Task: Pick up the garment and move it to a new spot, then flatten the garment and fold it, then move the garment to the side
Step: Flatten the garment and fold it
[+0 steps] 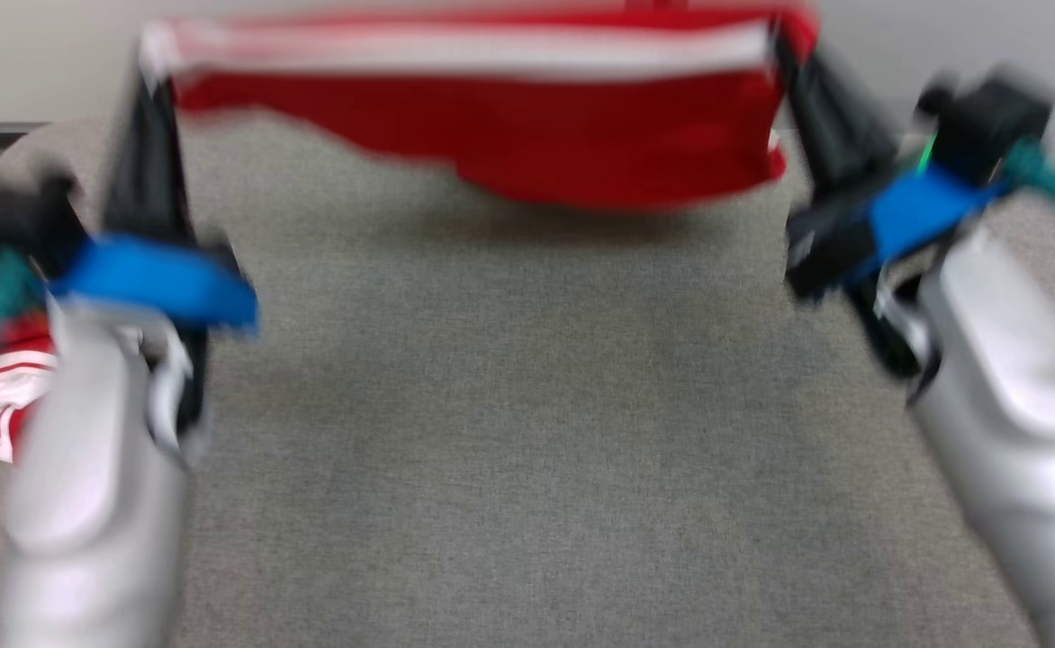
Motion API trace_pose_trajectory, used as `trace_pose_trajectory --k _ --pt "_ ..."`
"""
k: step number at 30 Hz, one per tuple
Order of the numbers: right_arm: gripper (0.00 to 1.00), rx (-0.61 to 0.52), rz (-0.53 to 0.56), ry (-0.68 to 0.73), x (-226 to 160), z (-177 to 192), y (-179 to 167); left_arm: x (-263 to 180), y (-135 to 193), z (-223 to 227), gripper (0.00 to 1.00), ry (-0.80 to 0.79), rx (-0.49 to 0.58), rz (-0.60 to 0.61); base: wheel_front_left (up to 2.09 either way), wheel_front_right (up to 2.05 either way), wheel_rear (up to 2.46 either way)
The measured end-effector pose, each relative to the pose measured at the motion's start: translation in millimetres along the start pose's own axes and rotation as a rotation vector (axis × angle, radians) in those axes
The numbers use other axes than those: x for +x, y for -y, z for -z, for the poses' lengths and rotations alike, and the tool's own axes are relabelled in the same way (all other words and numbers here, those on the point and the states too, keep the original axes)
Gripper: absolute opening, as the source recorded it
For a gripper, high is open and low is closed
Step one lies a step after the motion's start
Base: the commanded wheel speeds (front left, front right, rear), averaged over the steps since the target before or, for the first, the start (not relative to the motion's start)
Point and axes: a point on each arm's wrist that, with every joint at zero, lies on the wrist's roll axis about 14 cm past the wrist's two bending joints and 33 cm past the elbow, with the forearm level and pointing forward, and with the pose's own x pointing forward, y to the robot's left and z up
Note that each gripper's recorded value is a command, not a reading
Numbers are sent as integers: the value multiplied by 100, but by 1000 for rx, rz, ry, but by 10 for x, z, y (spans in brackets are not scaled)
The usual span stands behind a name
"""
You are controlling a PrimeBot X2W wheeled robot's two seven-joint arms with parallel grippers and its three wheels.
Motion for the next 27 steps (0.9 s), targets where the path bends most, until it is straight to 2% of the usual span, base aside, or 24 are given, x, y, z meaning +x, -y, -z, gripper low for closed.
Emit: trace_pose_trajectory --k 5,9,13,18,24,27 --pt "0 150 -13 -248 -772 909 -379 -1074 -16 1050 0 -310 -117 -102 0 0 0" --pt "0 258 -16 -391 -1413 1316 -719 -1797 64 1410 0 -453 -182 -165 0 0 0" --pt "0 337 -5 -468 -1909 1461 -977 -2373 115 1549 0 -533 -219 -222 0 0 0" --pt "0 387 -16 -519 -2373 1492 -1251 -2852 159 1598 0 -581 -237 -261 0 0 0" --pt "0 439 -9 -551 -2689 1504 -1390 -3138 178 1605 0 -607 -225 -275 0 0 0" --pt "0 466 -4 -557 -2756 1501 -1429 -3127 139 1545 0 -585 -212 -281 0 0 0"
